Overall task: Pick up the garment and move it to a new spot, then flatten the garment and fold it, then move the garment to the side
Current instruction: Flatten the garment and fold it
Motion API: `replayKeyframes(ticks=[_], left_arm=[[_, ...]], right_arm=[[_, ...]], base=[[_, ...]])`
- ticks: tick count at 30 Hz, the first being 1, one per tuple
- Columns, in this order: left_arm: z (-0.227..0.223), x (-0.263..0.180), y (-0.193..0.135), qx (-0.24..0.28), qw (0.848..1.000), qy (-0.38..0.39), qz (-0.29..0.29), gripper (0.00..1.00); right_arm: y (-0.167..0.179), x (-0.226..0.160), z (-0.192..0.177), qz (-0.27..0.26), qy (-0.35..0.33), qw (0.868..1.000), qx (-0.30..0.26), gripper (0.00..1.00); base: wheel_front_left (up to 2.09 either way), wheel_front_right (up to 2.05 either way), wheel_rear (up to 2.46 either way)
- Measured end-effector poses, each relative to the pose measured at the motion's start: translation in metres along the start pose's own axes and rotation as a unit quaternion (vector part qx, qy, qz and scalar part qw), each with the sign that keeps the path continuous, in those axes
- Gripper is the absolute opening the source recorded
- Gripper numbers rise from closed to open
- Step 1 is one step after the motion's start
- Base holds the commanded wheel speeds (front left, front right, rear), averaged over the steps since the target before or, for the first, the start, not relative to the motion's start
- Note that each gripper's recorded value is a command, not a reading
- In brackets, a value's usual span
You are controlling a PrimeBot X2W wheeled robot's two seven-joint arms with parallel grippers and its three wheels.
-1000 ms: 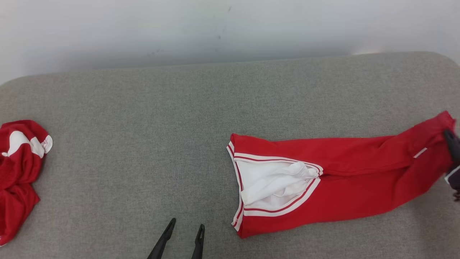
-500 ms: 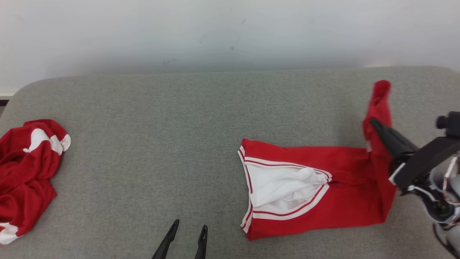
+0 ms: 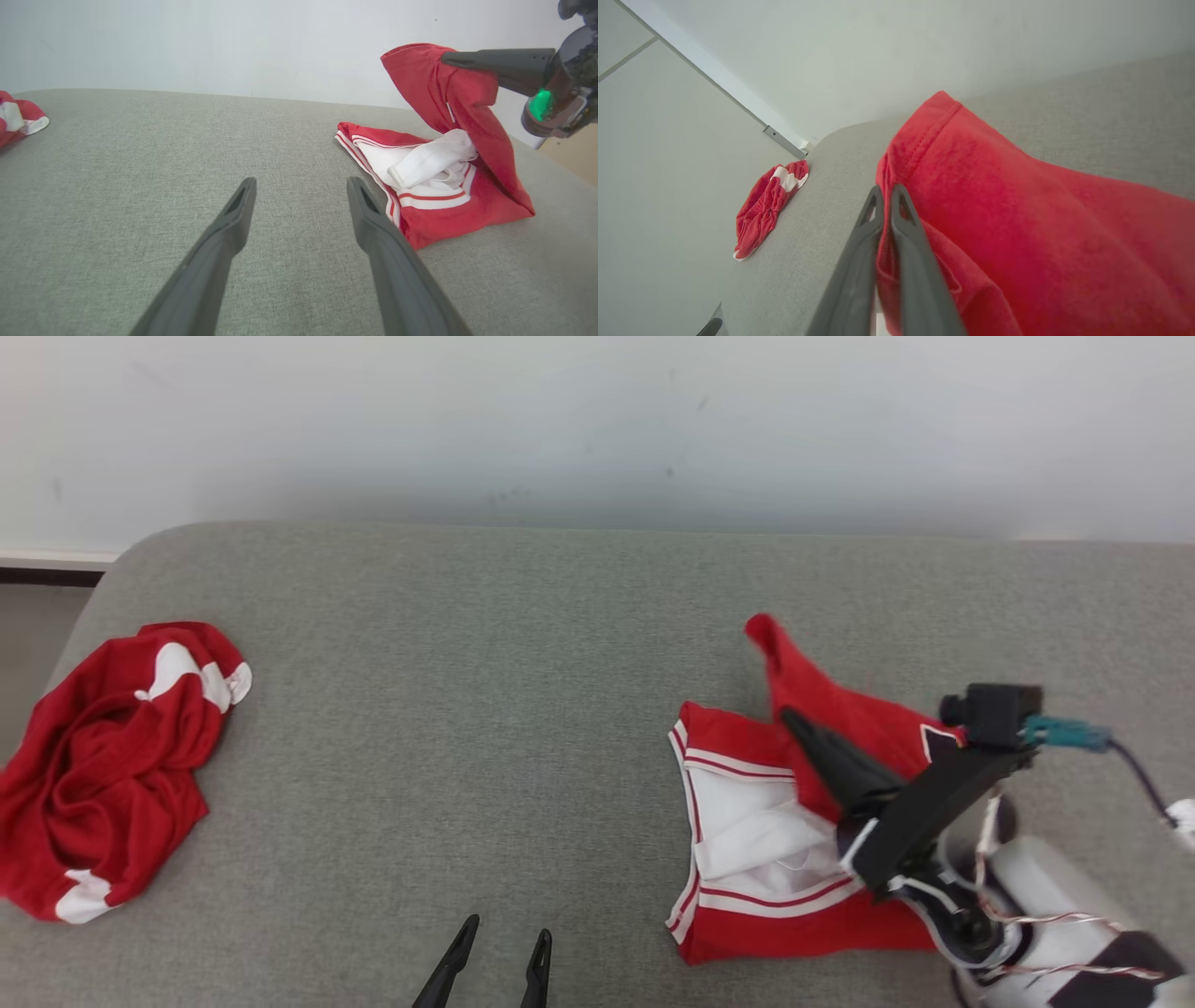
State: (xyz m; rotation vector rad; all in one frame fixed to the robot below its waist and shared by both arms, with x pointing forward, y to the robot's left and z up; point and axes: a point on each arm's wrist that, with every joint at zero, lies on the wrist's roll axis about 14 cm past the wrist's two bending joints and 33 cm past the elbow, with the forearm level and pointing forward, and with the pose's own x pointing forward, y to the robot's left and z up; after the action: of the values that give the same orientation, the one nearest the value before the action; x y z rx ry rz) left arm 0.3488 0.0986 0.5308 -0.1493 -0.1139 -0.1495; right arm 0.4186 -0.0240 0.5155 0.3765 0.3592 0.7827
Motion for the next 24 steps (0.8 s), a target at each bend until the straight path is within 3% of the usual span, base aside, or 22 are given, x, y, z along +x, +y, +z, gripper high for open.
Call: replayKeyframes(ticks=[6, 20, 21, 22, 23, 24], left_arm=[[-0.003, -0.008, 0.008, -0.001, 1.000, 0.006, 0.014, 1.00], [-0.004, -0.013, 0.019, -0.002, 0.999, 0.008, 0.034, 1.00], [-0.004, -0.012, 0.020, -0.001, 0.999, 0.007, 0.035, 1.00], [-0.004, -0.012, 0.020, -0.001, 0.999, 0.007, 0.035, 1.00], [-0.004, -0.011, 0.019, -0.001, 0.999, 0.007, 0.035, 1.00], [-0.004, -0.010, 0.019, -0.002, 0.999, 0.006, 0.035, 1.00]], right_arm=[[0.028, 0.021, -0.028, 0.030, 0.035, 0.999, 0.020, 0.00], [0.035, 0.039, -0.084, 0.017, 0.103, 0.994, 0.035, 0.00], [0.034, 0.039, -0.085, 0.014, 0.104, 0.994, 0.038, 0.09], [0.032, 0.039, -0.086, 0.010, 0.103, 0.994, 0.037, 0.36], [0.031, 0.039, -0.086, 0.008, 0.100, 0.994, 0.037, 1.00], [0.030, 0.040, -0.085, 0.006, 0.097, 0.995, 0.038, 1.00]], base=[[0.00, 0.00, 0.00], [0.00, 0.00, 0.00], [0.00, 0.00, 0.00], [0.00, 0.00, 0.00], [0.00, 0.00, 0.00], [0.00, 0.00, 0.00]])
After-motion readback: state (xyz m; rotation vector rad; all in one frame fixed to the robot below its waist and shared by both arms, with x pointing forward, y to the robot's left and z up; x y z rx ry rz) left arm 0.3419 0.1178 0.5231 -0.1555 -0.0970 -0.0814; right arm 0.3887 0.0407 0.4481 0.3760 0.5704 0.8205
